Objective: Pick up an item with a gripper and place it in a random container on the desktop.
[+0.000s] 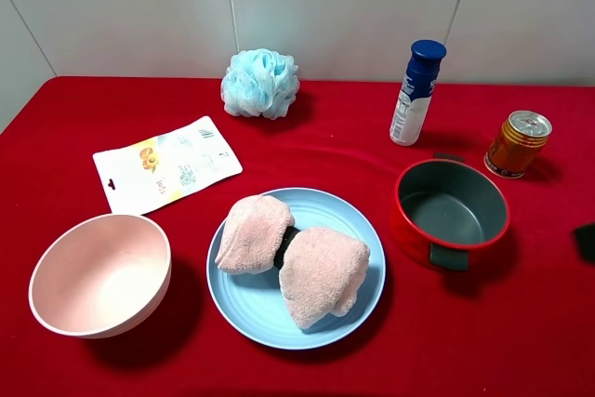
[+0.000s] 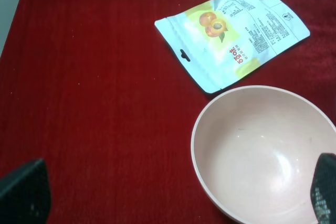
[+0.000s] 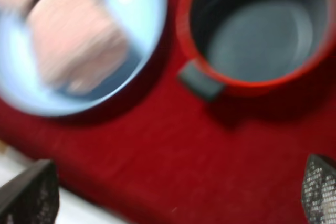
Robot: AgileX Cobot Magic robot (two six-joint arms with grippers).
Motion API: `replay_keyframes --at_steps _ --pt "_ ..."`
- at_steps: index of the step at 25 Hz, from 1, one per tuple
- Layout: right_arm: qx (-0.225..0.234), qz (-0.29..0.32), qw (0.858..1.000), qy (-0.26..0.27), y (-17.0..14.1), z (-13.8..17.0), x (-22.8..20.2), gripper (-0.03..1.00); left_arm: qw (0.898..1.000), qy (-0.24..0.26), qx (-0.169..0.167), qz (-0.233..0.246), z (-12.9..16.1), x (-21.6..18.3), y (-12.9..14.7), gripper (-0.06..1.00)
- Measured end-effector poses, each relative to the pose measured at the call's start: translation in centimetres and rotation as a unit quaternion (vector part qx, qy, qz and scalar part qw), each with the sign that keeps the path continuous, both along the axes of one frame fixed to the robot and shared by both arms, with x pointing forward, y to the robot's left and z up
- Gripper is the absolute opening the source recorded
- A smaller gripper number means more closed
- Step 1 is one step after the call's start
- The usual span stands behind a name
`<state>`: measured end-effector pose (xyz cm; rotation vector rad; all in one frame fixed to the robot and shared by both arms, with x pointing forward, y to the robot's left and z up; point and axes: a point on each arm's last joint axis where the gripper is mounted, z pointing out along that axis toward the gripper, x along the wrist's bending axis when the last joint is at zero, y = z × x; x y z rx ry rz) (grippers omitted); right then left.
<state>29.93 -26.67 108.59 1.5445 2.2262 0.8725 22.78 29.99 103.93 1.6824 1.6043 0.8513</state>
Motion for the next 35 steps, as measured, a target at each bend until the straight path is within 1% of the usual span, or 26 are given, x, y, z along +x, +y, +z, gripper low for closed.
replay_keyframes --at_steps 3,6,9,12,15,35 --pt "0.003 -0.066 0.996 -0.059 -1.4 -0.4 -1.7 0.69 1.000 0.000 0.000 0.000 0.0 0.0 0.0 0.99" --pt "-0.003 -0.119 0.986 -0.115 -2.3 -1.1 -3.5 0.69 1.000 0.000 0.000 0.000 0.0 0.0 0.0 0.99" --pt "-0.003 -0.161 0.971 -0.174 -2.7 -2.1 -5.1 0.69 1.000 0.000 0.000 0.000 0.0 0.0 0.0 0.99" --pt "-0.002 -0.190 0.958 -0.215 -2.8 -3.0 -6.2 0.69 1.000 0.000 0.000 0.000 0.0 0.0 0.0 0.99" --pt "-0.005 -0.207 0.951 -0.228 -2.8 -3.0 -6.5 0.69 1.000 0.000 0.000 0.000 0.0 0.0 0.0 0.99" --pt "-0.003 -0.208 0.951 -0.228 -2.7 -3.0 -6.5 0.69 1.000 0.000 0.000 0.000 0.0 0.0 0.0 0.99"
